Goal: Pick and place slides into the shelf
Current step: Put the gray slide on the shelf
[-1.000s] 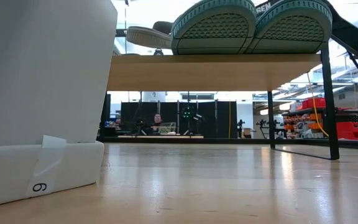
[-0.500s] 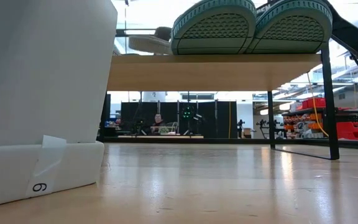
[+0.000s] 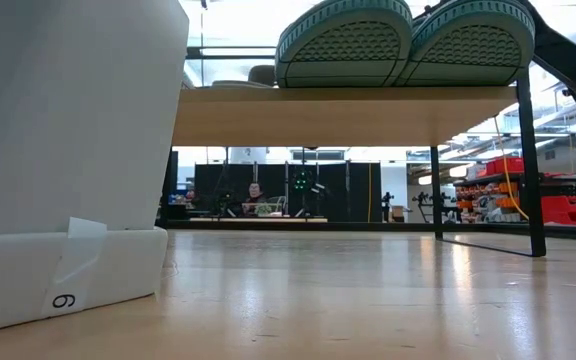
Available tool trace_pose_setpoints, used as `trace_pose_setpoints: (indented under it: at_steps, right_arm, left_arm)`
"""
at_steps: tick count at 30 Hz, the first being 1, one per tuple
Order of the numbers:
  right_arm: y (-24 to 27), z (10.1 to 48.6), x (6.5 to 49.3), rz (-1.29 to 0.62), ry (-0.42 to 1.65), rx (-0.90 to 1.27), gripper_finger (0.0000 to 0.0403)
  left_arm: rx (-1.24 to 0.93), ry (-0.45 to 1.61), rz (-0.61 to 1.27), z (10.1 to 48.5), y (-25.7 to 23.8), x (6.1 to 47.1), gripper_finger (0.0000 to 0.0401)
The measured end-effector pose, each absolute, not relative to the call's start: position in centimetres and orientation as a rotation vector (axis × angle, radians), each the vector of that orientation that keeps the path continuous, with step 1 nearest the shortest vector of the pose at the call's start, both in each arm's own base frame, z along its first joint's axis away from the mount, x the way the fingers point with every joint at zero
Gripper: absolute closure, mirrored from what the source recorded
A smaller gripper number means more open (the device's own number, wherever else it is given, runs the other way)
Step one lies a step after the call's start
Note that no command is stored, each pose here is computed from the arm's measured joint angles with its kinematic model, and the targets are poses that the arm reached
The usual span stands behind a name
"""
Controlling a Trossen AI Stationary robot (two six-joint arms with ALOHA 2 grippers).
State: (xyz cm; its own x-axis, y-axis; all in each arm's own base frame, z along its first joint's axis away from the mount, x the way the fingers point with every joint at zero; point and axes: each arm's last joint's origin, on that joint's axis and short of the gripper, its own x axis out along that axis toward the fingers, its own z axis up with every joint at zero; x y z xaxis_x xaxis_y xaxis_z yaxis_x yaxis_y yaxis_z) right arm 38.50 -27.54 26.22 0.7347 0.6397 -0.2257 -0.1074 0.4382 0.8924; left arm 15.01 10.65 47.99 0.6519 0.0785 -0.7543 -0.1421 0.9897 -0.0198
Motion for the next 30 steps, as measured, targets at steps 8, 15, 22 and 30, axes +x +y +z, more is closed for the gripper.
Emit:
trace_pose_setpoints:
  at_steps: [8,15,22,30]
  right_arm:
    - [-26.6,26.0,39.2,0.510,0.615,1.010,0.0355]
    - [-25.2,26.2,40.4,0.539,0.613,0.961,0.0355]
    - [-25.0,26.3,40.9,0.495,0.610,0.913,0.0355]
    - [-25.0,26.2,41.0,0.478,0.609,0.894,0.0355]
  left_arm:
    - [-0.079,0.852,0.125,48.0,10.6,15.0,0.0383]
    - [-0.079,0.852,0.125,48.0,10.6,15.0,0.0393]
    - [-0.079,0.852,0.125,48.0,10.6,15.0,0.0381]
    - [-0.080,0.851,0.125,48.0,10.6,15.0,0.0393]
